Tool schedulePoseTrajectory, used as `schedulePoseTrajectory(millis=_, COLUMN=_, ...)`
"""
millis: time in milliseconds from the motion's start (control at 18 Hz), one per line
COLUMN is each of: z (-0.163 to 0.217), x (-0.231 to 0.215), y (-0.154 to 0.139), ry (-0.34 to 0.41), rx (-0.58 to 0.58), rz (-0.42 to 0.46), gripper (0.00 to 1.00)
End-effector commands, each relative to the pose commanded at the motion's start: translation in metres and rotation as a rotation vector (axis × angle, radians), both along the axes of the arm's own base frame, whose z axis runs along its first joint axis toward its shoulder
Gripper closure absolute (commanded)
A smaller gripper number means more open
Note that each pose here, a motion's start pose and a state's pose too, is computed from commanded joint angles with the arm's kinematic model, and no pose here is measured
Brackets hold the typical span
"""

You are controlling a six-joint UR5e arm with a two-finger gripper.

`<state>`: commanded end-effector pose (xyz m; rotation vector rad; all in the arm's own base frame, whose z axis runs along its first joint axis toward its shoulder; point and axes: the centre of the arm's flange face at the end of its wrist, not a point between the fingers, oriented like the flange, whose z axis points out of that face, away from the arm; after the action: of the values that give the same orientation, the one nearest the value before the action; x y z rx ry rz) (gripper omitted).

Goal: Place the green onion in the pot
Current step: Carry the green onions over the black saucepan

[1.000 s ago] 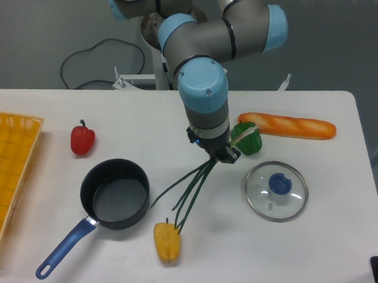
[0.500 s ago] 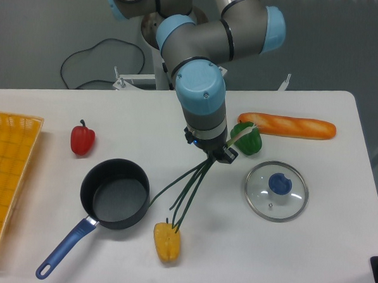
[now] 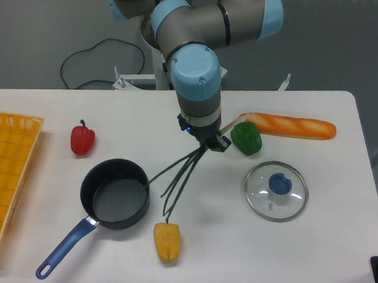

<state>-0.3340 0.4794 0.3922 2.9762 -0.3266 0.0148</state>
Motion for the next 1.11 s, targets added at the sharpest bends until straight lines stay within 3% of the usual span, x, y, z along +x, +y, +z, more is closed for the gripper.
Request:
schedulePoseTrajectory(millis=667, z=-0.035, x=0.066, y=0.031, ry=-0.060, rx=-0.176, rz=-0.144, gripper=0.90)
schedulePoseTrajectory(millis=833, z=-0.041, x=0.077, y=0.033, ry=-0.079, rx=-0.208, rz=-0.147, gripper=0.89)
schedulePoseTrajectory(millis=1111, z=-0.055, x=0.091, y=0.045, ry=-0.046, rx=-0.262, rz=-0.116, gripper=0.89)
